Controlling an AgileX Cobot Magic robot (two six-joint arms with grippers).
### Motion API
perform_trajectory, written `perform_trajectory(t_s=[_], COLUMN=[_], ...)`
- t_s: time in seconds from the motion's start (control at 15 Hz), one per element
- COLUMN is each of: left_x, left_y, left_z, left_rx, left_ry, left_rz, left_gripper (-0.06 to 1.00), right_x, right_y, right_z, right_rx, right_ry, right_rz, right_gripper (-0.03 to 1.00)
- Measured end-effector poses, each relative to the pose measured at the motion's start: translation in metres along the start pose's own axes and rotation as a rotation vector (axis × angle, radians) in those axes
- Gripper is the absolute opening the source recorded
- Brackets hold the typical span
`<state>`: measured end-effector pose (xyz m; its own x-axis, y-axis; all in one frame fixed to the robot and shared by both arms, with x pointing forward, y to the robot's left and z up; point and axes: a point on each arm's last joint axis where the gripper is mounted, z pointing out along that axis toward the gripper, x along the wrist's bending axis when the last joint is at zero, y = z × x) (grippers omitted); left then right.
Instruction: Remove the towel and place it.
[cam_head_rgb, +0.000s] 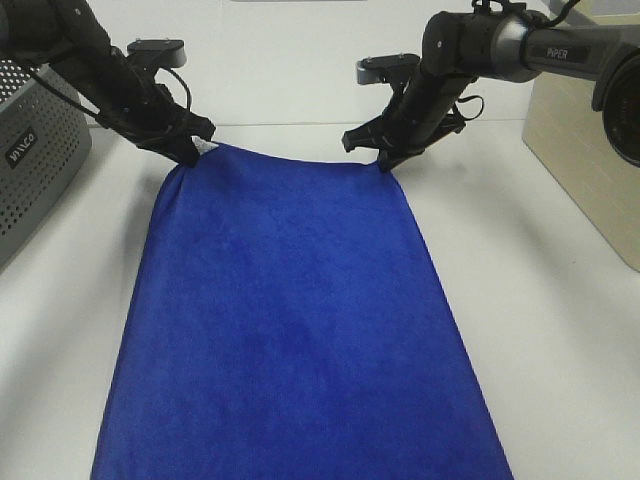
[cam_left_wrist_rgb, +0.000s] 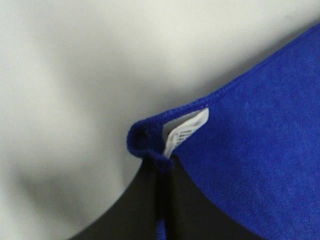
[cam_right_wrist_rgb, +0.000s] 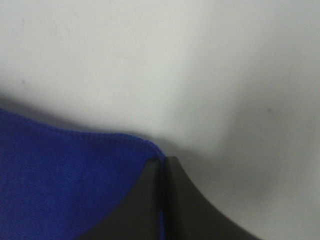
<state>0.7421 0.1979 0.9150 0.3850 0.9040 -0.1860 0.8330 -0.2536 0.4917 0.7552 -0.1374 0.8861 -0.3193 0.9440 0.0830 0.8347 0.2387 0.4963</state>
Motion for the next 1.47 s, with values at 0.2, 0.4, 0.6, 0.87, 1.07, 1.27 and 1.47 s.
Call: perform_trajectory(t_s=[0.2, 0.4, 0.6, 0.87, 1.07, 1.27, 1.47], left_x=[0.001, 0.002, -0.004, -0.002, -0.004, -0.003, -0.001], left_y=[0.014, 0.024, 0.036, 0.046, 0.051, 0.058, 0.062], left_z=[-0.004, -0.007, -0.005, 0.018, 0.031, 0.033, 0.032], left_rx=[-0.1, -0.178, -0.244, -0.276, -0.307, -0.381, -0.434], left_ry=[0.041, 0.075, 0.09, 0.093, 0.095, 0.135, 0.173], left_rz=[0.043, 0.093, 0.138, 0.164, 0.181, 0.189, 0.216], left_gripper=[0.01, 0.01, 0.01, 0.01, 0.01, 0.01, 0.01], right_x=[-0.001, -0.003, -0.004, -0.02, -0.03, -0.03, -0.03], right_y=[0.024, 0.035, 0.038, 0.045, 0.049, 0.057, 0.059], right_z=[-0.016, -0.023, -0.024, -0.027, -0.03, -0.033, -0.031], right_rx=[-0.112, -0.169, -0.209, -0.283, -0.341, -0.43, -0.474], right_ry=[-0.032, -0.066, -0.081, -0.102, -0.111, -0.117, -0.115], right_rz=[-0.04, -0.06, -0.073, -0.046, -0.029, -0.042, -0.037], right_gripper=[0.02, 0.02, 0.02, 0.02, 0.02, 0.02, 0.02])
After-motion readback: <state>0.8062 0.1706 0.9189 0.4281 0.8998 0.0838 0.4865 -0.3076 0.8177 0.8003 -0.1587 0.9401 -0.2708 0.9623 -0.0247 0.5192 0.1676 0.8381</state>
